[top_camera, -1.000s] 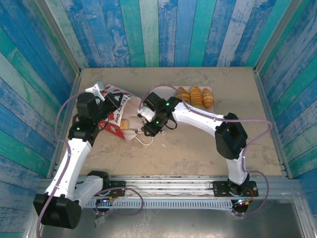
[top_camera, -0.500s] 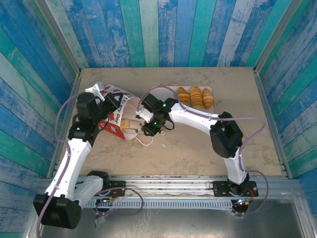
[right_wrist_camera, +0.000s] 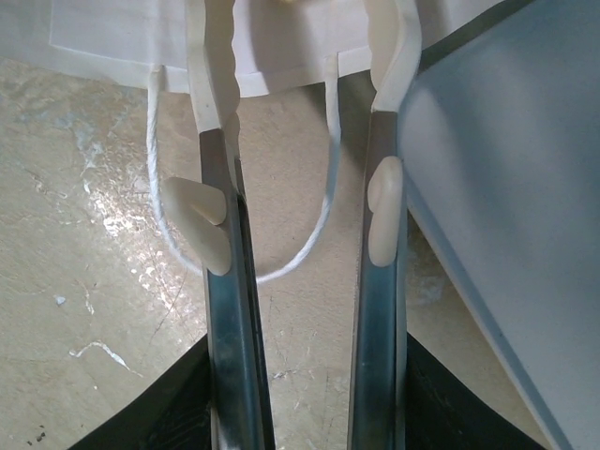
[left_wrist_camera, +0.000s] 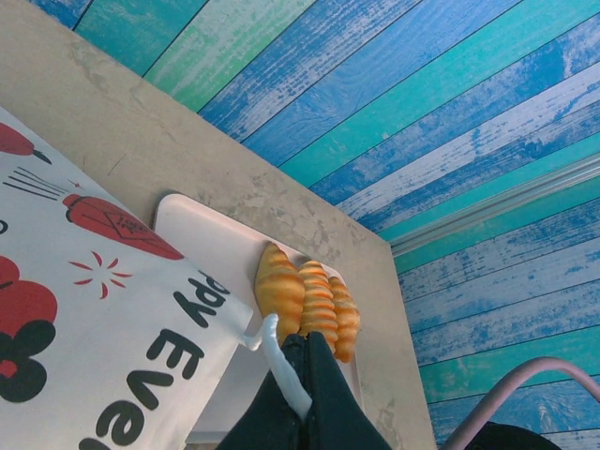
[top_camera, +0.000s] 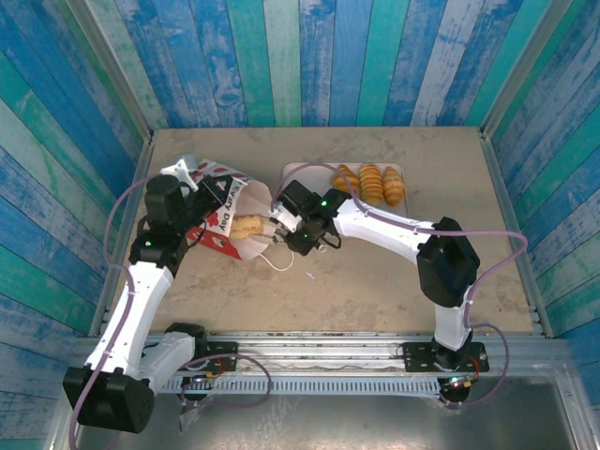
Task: Take the fake bread out of the paper bag
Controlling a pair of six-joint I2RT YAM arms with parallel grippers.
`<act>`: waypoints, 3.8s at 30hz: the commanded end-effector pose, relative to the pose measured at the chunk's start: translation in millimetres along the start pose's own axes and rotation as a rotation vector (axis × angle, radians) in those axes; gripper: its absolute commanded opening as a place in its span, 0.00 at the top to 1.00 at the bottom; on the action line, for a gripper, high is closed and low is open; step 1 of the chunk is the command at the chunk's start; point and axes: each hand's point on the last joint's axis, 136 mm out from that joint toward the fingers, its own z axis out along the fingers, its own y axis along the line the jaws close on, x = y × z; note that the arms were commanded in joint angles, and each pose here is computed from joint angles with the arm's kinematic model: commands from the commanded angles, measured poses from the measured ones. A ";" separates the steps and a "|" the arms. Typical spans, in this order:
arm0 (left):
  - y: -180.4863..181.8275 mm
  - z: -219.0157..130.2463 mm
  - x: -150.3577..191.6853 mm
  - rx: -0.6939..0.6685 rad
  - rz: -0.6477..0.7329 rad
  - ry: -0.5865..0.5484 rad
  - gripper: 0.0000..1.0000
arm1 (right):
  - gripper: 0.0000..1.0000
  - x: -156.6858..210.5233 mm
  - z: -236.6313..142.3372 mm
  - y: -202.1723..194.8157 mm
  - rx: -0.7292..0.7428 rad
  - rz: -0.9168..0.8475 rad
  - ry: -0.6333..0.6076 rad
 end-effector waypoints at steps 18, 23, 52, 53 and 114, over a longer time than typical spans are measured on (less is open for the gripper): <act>-5.7 -2.1 -2.1 0.018 0.012 -0.008 1.00 | 0.46 -14.4 -15.2 8.7 -0.025 -0.124 -0.027; -4.3 -0.8 -0.7 0.019 0.011 -0.003 1.00 | 0.45 -22.1 -15.8 6.1 -0.011 -0.139 -0.033; 1.1 3.9 -4.8 0.003 -0.020 -0.028 1.00 | 0.66 12.8 -91.2 -11.5 0.132 -0.170 -0.143; 1.3 3.9 -5.2 0.002 -0.020 -0.030 1.00 | 0.66 18.6 -95.3 -15.1 0.156 -0.164 -0.145; 6.5 0.9 -4.8 -0.016 -0.041 -0.050 1.00 | 0.50 95.8 -89.7 -56.2 0.310 -0.029 0.031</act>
